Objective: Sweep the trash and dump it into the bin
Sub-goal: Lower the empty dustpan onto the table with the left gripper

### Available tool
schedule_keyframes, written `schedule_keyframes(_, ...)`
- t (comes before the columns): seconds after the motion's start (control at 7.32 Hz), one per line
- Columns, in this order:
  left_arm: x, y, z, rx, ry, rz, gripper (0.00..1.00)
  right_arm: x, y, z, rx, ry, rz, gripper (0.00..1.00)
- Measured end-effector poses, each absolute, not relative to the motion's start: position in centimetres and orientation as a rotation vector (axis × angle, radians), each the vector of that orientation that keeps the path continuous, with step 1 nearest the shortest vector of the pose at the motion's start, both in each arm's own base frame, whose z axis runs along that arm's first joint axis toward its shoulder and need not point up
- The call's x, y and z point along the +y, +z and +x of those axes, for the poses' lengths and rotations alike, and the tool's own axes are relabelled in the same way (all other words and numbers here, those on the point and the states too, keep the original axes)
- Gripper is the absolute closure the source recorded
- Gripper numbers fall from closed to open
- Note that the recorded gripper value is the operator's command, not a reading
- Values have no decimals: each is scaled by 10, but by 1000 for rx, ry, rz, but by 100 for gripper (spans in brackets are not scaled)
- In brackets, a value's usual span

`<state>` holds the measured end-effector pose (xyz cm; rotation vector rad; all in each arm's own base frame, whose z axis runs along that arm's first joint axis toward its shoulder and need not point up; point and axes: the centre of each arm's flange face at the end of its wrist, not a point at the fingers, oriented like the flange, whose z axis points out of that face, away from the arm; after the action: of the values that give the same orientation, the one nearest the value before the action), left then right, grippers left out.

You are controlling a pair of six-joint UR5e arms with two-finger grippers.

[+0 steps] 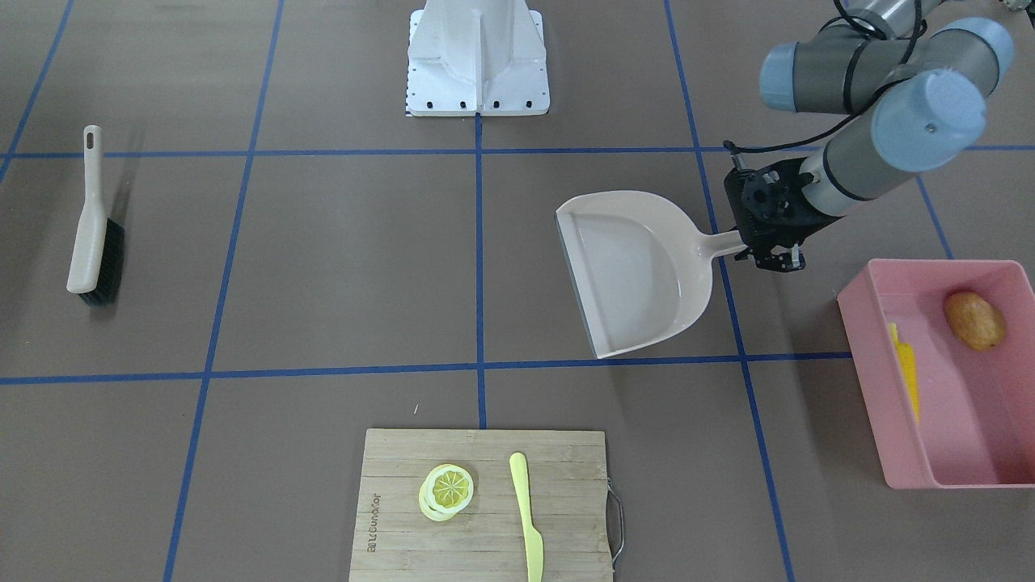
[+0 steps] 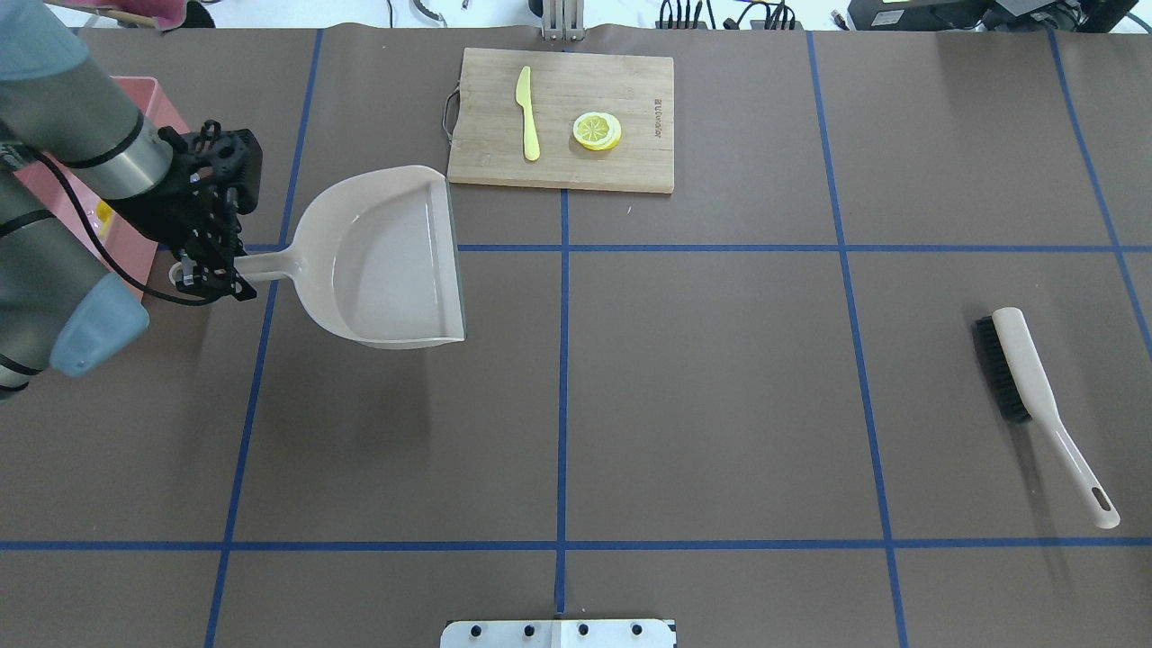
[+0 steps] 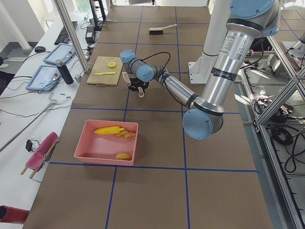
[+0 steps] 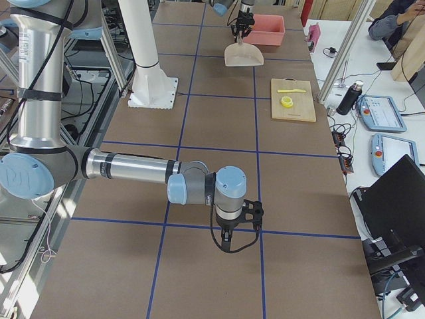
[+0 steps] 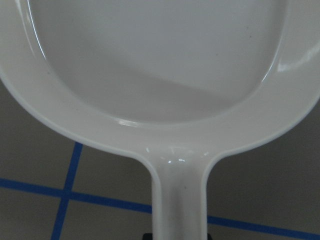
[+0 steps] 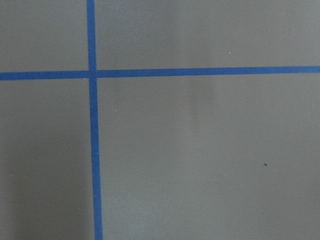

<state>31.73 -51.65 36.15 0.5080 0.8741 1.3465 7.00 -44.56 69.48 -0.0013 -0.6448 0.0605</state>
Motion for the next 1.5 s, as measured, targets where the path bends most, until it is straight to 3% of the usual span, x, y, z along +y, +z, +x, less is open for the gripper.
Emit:
schedule_keyframes(1.09, -507, 402, 374, 784, 1414, 492, 100, -423, 688, 63, -749, 31, 88, 0)
schedule_keyframes(1.23, -508, 403, 377, 774, 1416, 498, 84, -410, 676, 63, -755, 36, 79, 0)
schedule_keyframes(1.37, -509, 405, 378, 770, 1417, 501, 15, -406, 657, 63, -751, 44, 56, 0)
schedule_keyframes(1.5, -510, 405, 379, 767, 1418, 505, 2, -404, 644, 63, -743, 49, 33, 0)
